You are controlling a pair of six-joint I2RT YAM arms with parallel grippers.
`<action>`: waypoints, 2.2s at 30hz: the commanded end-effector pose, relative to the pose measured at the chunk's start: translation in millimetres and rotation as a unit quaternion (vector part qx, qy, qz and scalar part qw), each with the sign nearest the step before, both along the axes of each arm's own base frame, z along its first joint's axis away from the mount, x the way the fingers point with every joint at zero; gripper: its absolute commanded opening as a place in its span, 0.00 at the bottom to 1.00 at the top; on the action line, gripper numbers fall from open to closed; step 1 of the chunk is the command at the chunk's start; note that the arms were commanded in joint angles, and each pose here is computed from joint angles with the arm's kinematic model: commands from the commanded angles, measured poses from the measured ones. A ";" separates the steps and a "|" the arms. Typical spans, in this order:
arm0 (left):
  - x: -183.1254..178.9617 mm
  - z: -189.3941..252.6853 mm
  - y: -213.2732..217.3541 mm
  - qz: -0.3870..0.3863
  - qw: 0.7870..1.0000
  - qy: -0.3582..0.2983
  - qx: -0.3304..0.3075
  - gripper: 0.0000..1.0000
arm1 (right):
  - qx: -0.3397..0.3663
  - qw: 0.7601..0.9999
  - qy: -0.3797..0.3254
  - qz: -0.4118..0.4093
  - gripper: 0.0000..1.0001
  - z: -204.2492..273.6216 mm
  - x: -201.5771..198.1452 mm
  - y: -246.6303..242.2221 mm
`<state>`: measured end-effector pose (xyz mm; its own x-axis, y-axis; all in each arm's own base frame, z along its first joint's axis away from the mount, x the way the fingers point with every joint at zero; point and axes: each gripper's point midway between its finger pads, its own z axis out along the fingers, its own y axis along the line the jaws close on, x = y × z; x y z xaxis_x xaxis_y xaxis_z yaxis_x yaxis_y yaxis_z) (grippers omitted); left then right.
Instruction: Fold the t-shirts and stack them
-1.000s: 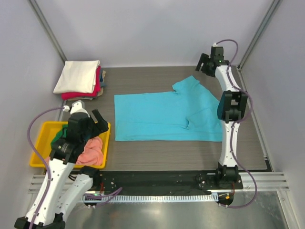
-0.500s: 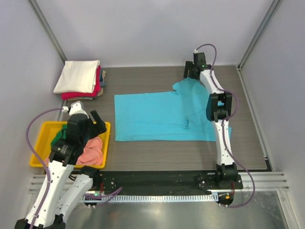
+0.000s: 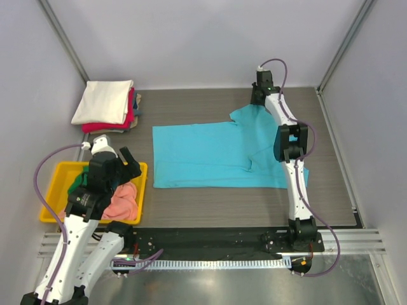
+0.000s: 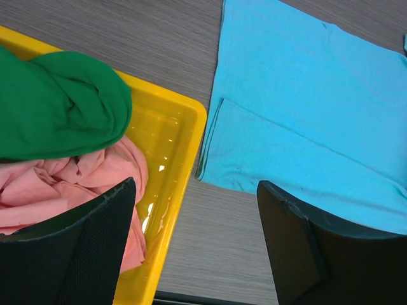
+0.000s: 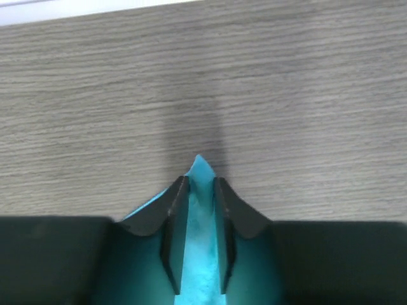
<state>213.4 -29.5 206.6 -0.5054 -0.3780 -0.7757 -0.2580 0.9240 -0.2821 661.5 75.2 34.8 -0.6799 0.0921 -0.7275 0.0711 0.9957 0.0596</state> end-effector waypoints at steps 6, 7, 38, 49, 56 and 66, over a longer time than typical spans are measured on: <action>6.0 3.6 3.1 0.000 1.000 -0.012 0.008 0.79 | -0.010 1.000 0.000 0.018 0.01 0.1 -0.1 4.4; 8.6 3.1 3.3 0.001 1.000 -0.011 0.008 0.79 | -0.009 1.000 -0.002 0.018 0.01 6.8 -1.5 4.5; 327.6 -154.3 -32.7 0.048 0.987 0.153 -0.014 0.57 | 0.182 0.977 -0.089 0.073 0.01 202.1 -170.8 53.9; 320.1 -192.2 -37.8 0.054 0.981 0.186 -0.019 0.45 | 0.181 0.977 -0.091 0.072 0.01 203.8 -168.4 53.7; 316.8 -206.1 -38.6 0.049 0.979 0.198 -0.020 0.29 | 0.176 0.978 -0.087 0.068 0.01 197.7 -169.2 51.0; 315.8 -158.4 -44.1 0.029 0.987 0.157 -0.023 0.00 | 0.146 0.984 -0.091 0.044 0.01 193.9 -181.5 33.8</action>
